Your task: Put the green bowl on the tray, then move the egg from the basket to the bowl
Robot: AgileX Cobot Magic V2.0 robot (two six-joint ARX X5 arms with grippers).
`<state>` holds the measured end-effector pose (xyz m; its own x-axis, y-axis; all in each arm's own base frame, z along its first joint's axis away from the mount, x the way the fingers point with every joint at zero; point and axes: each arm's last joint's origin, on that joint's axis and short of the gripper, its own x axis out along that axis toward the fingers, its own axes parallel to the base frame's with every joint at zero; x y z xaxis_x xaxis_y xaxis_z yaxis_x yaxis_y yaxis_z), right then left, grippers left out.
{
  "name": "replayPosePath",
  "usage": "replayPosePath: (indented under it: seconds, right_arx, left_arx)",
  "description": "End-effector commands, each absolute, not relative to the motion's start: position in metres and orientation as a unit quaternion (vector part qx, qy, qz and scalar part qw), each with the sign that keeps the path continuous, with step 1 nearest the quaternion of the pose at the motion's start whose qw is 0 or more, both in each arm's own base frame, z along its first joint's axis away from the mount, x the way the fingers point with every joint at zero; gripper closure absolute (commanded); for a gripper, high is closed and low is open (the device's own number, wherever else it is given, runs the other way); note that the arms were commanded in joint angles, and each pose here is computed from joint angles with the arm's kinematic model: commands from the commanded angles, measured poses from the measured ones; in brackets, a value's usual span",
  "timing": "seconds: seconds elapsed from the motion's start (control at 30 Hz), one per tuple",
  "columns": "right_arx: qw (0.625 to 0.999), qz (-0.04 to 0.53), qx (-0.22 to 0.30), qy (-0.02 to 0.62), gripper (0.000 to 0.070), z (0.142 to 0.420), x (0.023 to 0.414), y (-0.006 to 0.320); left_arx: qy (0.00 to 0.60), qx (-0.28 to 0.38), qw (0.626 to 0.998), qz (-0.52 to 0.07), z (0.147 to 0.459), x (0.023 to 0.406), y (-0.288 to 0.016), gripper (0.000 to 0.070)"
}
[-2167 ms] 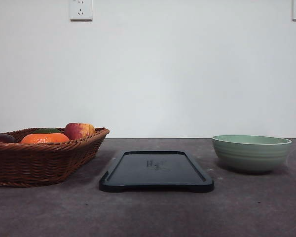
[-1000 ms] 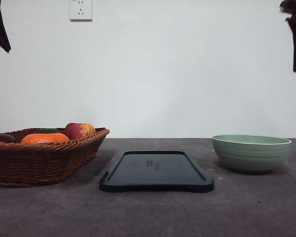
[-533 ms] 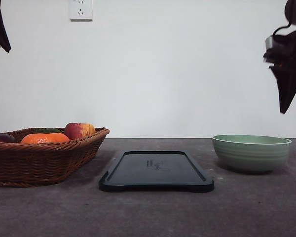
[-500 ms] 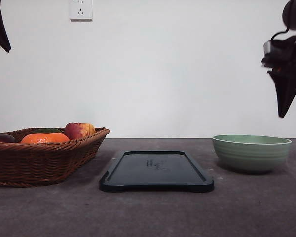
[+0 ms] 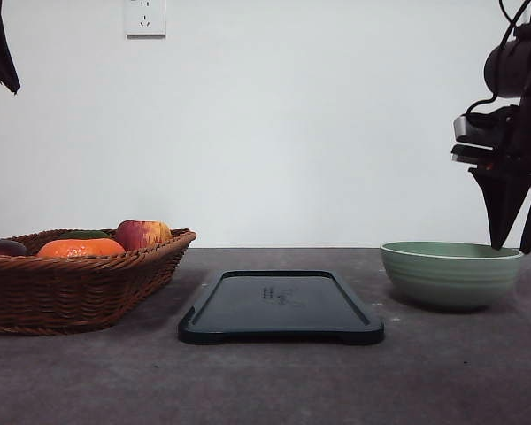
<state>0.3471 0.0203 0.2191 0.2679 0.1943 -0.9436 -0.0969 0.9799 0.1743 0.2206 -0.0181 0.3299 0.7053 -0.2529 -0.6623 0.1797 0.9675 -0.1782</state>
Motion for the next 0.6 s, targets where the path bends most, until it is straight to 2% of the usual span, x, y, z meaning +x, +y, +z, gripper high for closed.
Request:
replayPosePath:
  seconds: [0.0,0.07,0.17,0.23,0.57]
  right_arx:
    - [0.796,0.094,0.037,0.597,0.0507,0.216,0.354,0.021]
    - [0.794,0.094,0.037,0.599,0.0538,0.214,0.355,0.021]
    - [0.794,0.094,0.037,0.599,0.0649,0.213,0.356,0.021]
    - [0.795,0.094,0.037,0.598,0.0694,0.213,0.356,0.021]
    - [0.789,0.091,0.041,0.606,0.0696,0.223,0.356,0.021]
  left_arx:
    - [0.353,-0.051,0.926,-0.122,0.337,0.223,-0.019,0.0379]
    - [0.353,-0.051,0.926,-0.122,0.337,0.223,-0.019,0.0379]
    - [0.353,-0.051,0.926,-0.122,0.337,0.223,-0.019,0.0379]
    - [0.353,-0.051,0.926,-0.122,0.337,0.223,-0.019,0.0379]
    - [0.353,-0.051,0.926,-0.122,0.337,0.223,-0.019,0.0380]
